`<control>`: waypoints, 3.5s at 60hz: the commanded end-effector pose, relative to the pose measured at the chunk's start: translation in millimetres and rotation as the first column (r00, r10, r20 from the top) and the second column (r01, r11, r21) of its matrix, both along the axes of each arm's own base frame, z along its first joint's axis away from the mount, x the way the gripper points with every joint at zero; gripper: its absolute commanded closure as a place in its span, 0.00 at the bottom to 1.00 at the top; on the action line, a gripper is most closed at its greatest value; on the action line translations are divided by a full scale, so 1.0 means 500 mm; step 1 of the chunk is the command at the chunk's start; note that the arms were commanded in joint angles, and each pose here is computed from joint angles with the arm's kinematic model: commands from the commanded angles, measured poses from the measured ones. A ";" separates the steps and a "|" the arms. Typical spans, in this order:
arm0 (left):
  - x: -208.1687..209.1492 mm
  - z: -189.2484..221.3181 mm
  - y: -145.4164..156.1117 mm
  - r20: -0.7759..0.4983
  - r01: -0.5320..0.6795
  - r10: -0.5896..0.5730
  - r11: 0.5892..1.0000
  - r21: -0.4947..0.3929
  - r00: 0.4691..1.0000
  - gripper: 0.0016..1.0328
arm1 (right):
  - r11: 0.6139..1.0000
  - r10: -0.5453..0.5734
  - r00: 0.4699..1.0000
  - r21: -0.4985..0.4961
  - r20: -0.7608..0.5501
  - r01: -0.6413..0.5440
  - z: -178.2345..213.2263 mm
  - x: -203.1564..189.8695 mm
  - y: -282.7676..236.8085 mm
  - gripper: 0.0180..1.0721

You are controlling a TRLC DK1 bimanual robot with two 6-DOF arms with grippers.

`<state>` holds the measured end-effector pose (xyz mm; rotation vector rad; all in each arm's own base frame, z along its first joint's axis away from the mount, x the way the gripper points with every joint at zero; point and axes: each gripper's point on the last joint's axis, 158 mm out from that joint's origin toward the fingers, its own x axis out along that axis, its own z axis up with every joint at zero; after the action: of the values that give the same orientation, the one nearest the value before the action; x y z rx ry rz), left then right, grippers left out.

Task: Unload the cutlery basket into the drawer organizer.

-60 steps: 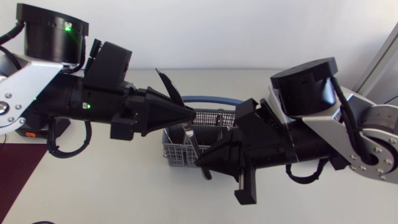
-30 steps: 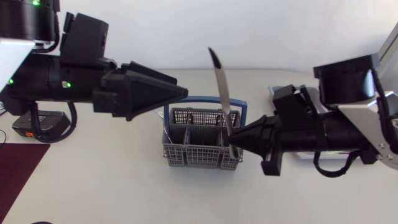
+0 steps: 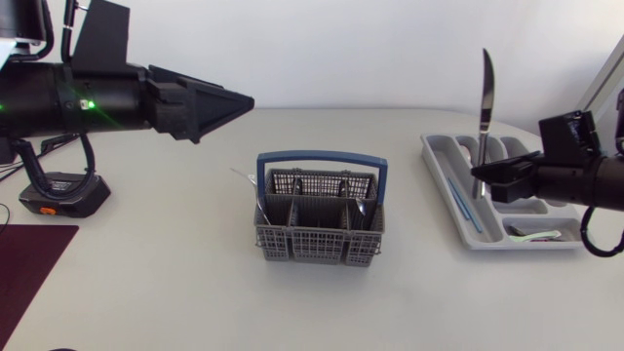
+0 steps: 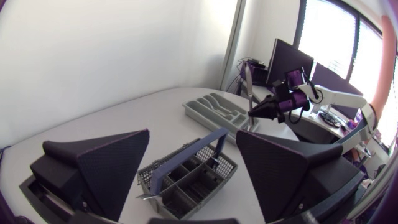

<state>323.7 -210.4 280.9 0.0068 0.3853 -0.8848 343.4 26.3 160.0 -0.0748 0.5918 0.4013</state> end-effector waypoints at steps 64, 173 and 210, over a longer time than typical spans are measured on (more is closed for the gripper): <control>0.024 -0.164 0.025 0.002 -0.088 0.092 0.955 0.285 0.996 0.05 | 0.775 -0.585 0.801 -0.379 -0.127 0.506 -0.258 0.273 -0.617 0.94; -0.005 -0.276 0.112 -0.013 -0.037 0.045 0.927 0.374 0.999 0.06 | 0.943 -0.155 0.987 -0.292 0.048 0.162 -0.016 0.054 -0.066 0.43; 0.039 -0.250 0.095 0.291 0.108 -0.406 0.721 0.685 0.866 0.08 | 0.946 0.055 0.998 -0.323 0.042 -0.039 -0.032 -0.055 0.116 0.43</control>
<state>339.0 -159.7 154.4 0.7964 0.3173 -0.9275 324.0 83.9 162.1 -0.4156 0.5568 0.3410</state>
